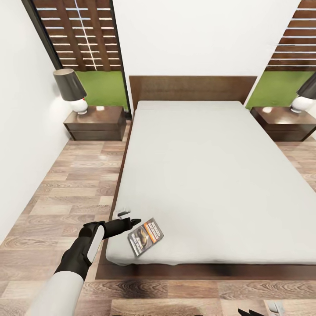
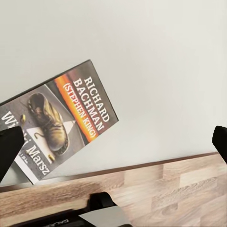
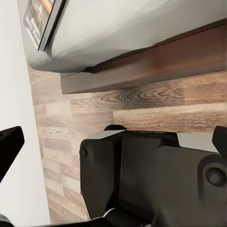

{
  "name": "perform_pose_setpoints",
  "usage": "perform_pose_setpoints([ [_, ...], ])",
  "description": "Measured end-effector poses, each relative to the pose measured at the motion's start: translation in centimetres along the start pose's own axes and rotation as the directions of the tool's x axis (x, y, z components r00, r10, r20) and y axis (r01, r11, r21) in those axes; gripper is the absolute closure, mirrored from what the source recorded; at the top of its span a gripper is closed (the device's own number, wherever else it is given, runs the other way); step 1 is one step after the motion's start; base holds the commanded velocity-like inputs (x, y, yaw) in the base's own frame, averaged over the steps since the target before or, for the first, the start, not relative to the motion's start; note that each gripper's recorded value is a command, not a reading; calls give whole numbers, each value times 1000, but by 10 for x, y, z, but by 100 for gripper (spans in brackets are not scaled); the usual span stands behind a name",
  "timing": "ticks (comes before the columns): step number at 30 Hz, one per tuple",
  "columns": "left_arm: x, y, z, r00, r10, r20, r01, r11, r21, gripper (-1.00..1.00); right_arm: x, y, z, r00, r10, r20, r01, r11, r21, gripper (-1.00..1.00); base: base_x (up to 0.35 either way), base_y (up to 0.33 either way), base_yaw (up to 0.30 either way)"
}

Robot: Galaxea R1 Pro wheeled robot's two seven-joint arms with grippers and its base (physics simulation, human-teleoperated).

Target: In the bedroom, move the book from the bed onto either nightstand, and place the two sandals side by side next to the bed.

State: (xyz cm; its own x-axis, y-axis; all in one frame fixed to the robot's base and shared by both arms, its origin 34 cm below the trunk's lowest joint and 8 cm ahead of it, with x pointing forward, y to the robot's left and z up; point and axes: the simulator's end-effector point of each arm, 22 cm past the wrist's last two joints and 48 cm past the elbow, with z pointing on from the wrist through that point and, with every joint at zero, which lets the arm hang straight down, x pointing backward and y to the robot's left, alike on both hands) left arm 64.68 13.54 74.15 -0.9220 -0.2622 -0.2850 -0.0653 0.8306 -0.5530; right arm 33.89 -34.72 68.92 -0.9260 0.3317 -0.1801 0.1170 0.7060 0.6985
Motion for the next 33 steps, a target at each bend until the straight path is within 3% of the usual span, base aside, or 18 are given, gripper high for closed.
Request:
perform_pose_setpoints([
  [11, 7, 5, 5, 1000, -9, -13, 9, 1000, -3, -100, 6, -3, 1, 1000, 10, -12, -10, 1000, 7, -100, 39, 0, 0],
  [21, 7, -1, 10, 997, -78, -3, 78, 996, 47, -100, 12, -6, 3, 999, 21, -24, -21, 1000, 11, -100, 94, 0, 0],
  [33, 13, 4, 15, 995, -94, -15, 94, 995, 45, -100, 19, -8, 5, 999, 35, -38, -34, 999, 15, -100, 129, 0, 0],
])
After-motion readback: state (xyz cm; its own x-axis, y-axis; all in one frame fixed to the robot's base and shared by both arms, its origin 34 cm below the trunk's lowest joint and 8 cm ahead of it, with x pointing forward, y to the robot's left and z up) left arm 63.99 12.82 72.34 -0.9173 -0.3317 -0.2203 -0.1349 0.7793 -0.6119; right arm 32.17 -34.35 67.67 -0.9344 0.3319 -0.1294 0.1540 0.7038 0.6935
